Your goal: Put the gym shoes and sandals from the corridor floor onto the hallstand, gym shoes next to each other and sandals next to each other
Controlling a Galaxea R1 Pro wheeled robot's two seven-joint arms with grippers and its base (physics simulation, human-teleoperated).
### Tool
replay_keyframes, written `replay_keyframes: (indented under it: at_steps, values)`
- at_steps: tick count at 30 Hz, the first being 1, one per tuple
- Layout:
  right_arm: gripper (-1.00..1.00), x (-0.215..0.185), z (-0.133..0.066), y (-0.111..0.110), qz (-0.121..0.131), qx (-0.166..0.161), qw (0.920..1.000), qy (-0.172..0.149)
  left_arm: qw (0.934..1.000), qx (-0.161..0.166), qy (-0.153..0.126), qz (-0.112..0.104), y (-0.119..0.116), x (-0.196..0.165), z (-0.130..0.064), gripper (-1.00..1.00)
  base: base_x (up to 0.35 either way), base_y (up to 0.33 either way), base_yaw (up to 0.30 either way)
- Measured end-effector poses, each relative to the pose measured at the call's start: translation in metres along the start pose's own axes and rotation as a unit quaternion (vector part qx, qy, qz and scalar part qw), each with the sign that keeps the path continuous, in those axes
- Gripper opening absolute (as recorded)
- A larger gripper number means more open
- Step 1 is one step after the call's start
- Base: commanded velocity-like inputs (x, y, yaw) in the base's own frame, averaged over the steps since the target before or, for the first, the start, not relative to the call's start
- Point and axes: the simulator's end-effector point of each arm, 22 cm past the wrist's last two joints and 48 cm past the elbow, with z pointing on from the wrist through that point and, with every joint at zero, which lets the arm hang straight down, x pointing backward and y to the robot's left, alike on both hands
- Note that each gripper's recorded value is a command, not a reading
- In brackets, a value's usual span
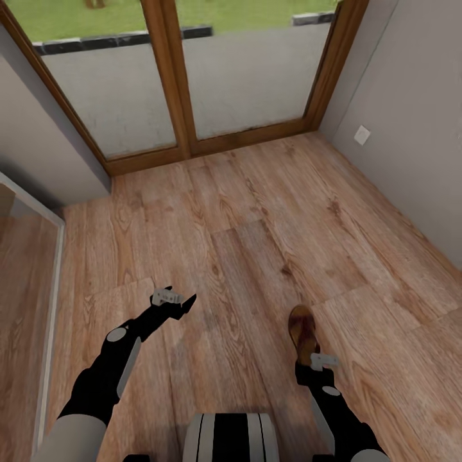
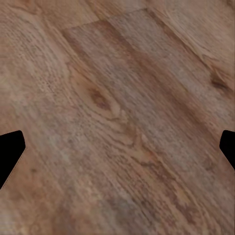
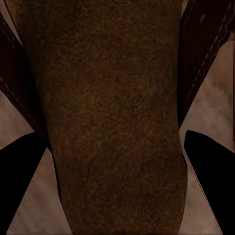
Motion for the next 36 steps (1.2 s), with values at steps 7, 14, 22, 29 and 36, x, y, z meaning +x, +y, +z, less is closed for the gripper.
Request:
replay_keyframes:
  at_steps: [7,14,22,29,36]
  values:
    - [-1.00,-0.020,-0.007,0.000,0.003,-0.002,0.9996,-0.027,1.0000,-0.002,-0.005,0.003,-0.001,-0.009,-0.009,1.00,0.000,0.000,0.000]
    - [-1.00,-0.036,-0.015,0.002,0.005,-0.004,0.9990,-0.044,0.9999,-0.006,-0.011,0.004,-0.001,-0.017,-0.018,1.00,0.000,0.000,0.000]
    - [-1.00,-0.052,-0.025,0.006,0.009,-0.007,0.9981,-0.060,0.9996,-0.026,-0.010,-0.009,0.011,-0.012,-0.038,1.00,0.000,0.000,0.000]
    - [-1.00,-0.078,-0.036,0.003,0.011,-0.007,0.9963,-0.085,0.9976,-0.056,0.015,-0.036,0.024,0.035,-0.076,1.00,0.000,0.000,-0.082]
    - [-1.00,-0.114,-0.051,-0.003,0.010,-0.004,0.9924,-0.122,0.9950,-0.082,0.023,-0.053,0.036,0.054,-0.108,1.00,0.000,0.000,-0.128]
